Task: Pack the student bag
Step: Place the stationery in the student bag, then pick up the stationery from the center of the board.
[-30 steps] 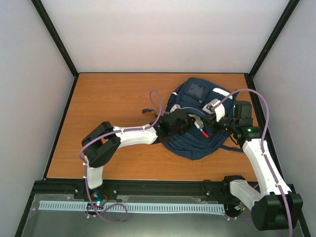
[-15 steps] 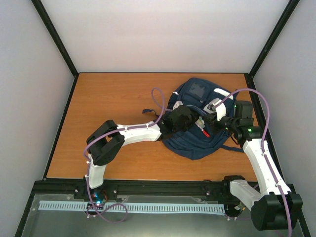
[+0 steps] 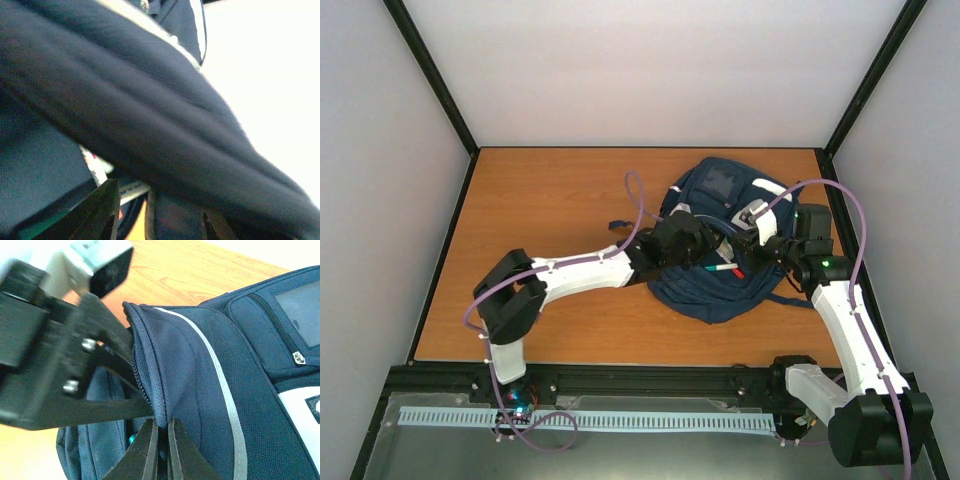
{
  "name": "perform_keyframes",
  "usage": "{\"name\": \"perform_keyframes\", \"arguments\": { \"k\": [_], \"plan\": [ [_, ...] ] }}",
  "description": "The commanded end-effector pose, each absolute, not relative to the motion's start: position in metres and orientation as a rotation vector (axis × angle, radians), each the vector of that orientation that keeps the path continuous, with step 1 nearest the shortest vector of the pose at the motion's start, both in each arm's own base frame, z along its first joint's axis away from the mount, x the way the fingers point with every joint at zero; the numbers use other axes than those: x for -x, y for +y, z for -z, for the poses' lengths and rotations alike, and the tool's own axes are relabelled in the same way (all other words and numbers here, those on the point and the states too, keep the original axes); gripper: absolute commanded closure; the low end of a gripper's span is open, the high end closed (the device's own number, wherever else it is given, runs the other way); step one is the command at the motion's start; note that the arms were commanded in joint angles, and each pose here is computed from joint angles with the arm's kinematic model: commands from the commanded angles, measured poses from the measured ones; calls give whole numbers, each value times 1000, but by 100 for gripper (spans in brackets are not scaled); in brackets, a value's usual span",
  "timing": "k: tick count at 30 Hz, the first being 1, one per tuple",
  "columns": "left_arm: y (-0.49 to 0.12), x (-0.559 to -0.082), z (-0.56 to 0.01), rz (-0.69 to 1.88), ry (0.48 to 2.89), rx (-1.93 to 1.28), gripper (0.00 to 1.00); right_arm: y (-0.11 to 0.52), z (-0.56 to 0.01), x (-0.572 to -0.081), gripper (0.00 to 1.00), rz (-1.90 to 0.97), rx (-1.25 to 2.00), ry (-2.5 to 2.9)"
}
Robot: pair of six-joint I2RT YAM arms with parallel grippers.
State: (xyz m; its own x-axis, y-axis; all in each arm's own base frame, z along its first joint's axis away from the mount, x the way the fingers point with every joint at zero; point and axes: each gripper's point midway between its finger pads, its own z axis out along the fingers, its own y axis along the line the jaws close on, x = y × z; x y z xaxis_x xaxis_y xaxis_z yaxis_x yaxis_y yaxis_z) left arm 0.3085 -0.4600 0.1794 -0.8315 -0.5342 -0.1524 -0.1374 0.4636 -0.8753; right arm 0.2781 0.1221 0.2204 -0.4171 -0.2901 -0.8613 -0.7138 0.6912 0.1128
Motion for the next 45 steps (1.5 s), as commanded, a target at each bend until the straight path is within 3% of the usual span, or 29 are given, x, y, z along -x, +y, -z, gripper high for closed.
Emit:
{"name": "perform_keyframes", "arguments": {
  "k": [1, 8, 14, 16, 20, 23, 32, 45],
  "plan": [
    [-453, -281, -207, 1340, 2366, 352, 54, 135, -246, -271, 97, -653, 833, 1879],
    [-426, -233, -196, 1206, 2504, 101, 51, 135, -240, -273, 97, -664, 834, 1897],
    [-346, -220, -182, 835, 2549, 69, 43, 137, -233, -275, 97, -686, 840, 1923],
    [-308, -221, -180, 666, 2541, 73, 37, 137, -233, -275, 97, -689, 841, 1922],
    [-245, -220, -180, 447, 2523, 92, 14, 137, -234, -275, 97, -688, 841, 1920],
    [-205, -217, -176, 341, 2526, 119, 6, 137, -233, -274, 97, -689, 842, 1923],
    [-115, -217, -151, 108, 2579, 295, 5, 136, -233, -274, 97, -686, 839, 1925],
    [-108, -213, -86, -14, 2771, 309, 4, 136, -234, -274, 97, -675, 845, 1920]
  ]
}}
